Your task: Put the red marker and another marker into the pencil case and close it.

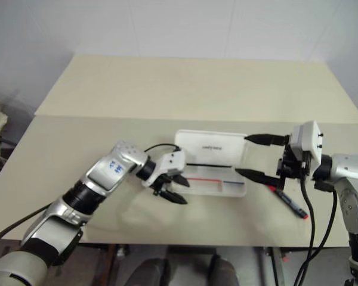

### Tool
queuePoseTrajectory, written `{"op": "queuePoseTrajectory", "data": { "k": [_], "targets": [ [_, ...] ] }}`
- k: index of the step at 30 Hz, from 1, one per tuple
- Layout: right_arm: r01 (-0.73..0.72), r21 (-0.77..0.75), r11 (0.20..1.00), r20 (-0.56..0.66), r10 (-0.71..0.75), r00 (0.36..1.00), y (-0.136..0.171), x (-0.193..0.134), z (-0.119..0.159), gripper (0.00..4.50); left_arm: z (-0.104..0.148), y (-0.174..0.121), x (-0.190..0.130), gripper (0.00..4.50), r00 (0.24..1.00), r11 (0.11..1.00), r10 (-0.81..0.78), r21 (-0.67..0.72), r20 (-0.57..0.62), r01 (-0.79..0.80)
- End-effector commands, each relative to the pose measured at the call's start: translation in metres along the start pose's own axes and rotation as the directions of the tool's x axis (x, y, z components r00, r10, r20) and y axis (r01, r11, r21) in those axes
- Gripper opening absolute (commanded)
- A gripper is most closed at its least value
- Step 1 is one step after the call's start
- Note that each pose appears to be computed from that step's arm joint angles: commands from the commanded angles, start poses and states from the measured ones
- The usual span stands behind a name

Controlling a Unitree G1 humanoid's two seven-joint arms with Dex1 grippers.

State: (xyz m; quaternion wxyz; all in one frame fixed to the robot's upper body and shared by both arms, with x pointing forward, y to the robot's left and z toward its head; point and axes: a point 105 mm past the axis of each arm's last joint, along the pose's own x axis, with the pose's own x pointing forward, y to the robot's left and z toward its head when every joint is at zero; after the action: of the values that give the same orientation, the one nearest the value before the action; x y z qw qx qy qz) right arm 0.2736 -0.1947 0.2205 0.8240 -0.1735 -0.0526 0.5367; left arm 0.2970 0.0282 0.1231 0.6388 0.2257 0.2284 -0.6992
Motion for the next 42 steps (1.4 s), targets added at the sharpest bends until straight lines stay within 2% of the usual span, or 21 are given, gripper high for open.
{"op": "queuePoseTrajectory", "data": {
  "k": [1, 7, 18, 23, 29, 33, 39, 42],
  "targets": [
    [0.031, -0.008, 0.999, 0.018, -0.031, 0.999, -0.007, -0.005, 0.004, 4.50, 0.021, -0.009, -0.008, 3.14, 0.987, 0.999, 0.003, 0.050, 0.162, -0.011],
    [0.086, 0.057, 0.995, -0.062, -0.083, 0.995, -0.012, -0.026, -0.023, 4.50, 0.033, -0.018, -0.025, 3.14, 0.940, 0.987, -0.002, 0.150, 0.341, -0.052],
    [0.203, 0.103, 0.974, -0.253, -0.171, 0.952, -0.012, -0.073, -0.068, 4.50, 0.036, -0.021, -0.071, 3.14, 0.844, 0.956, 0.051, 0.219, 0.533, -0.196],
    [0.290, 0.163, 0.943, -0.356, -0.218, 0.909, -0.010, -0.102, -0.094, 4.50, 0.018, -0.032, -0.110, 3.14, 0.853, 0.954, 0.042, 0.231, 0.521, -0.188],
    [0.344, 0.186, 0.921, -0.408, -0.246, 0.879, -0.004, -0.116, -0.112, 4.50, 0.007, -0.039, -0.129, 3.14, 0.871, 0.962, 0.060, 0.205, 0.487, -0.181],
    [0.379, 0.208, 0.902, -0.424, -0.266, 0.866, 0.004, -0.116, -0.127, 4.50, 0.001, -0.041, -0.137, 3.14, 0.880, 0.960, 0.092, 0.192, 0.467, -0.202],
    [0.401, 0.257, 0.879, -0.440, -0.263, 0.859, 0.018, -0.108, -0.150, 4.50, 0.006, -0.040, -0.142, 3.14, 0.870, 0.953, 0.123, 0.189, 0.478, -0.238],
    [0.403, 0.270, 0.875, -0.438, -0.261, 0.860, 0.023, -0.099, -0.159, 3.82, 0.007, -0.041, -0.143, 3.17, 0.867, 0.950, 0.134, 0.186, 0.480, -0.250]
  ]
}}
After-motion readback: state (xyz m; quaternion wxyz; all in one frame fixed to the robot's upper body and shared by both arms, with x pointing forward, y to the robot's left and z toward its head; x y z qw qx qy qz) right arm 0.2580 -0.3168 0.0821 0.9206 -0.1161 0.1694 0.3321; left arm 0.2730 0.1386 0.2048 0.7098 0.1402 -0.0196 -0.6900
